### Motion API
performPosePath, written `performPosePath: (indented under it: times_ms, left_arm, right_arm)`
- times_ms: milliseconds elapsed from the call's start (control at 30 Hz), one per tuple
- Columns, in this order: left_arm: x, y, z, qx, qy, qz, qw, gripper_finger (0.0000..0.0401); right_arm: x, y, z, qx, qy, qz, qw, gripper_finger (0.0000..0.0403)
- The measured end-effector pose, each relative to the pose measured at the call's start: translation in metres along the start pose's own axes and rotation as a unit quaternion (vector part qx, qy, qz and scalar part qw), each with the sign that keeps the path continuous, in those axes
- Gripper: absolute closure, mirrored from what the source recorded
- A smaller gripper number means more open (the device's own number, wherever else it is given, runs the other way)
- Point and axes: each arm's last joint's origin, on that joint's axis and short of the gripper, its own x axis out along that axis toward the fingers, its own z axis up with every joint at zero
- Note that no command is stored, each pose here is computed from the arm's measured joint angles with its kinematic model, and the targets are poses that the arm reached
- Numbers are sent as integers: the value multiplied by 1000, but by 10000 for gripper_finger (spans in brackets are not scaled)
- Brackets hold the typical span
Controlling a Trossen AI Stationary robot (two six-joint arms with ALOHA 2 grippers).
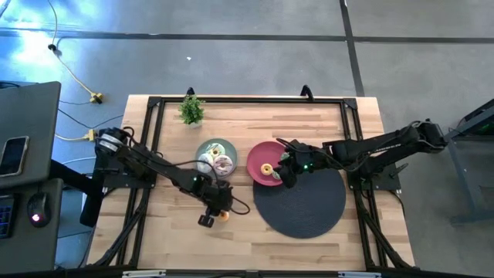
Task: Pick & Place donuts
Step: Put the small red donut on the red plate, then put the small pink donut on the red plate
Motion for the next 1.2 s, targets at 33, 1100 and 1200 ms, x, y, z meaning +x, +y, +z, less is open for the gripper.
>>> performPosePath:
  times_ms: [33, 1100, 1200]
  left_arm:
    - [-2, 0, 2, 6, 2, 4, 1000, 311]
    - [12, 0, 2, 12, 31, -24, 999, 317]
    - [12, 1, 0, 14, 45, -12, 999, 342]
  right_arm:
    - [0, 0, 0, 0, 0, 0, 1000, 227]
    - [0, -1, -1, 2, 4, -5, 1000, 227]
    - [0, -1, -1, 1, 4, -5, 1000, 227]
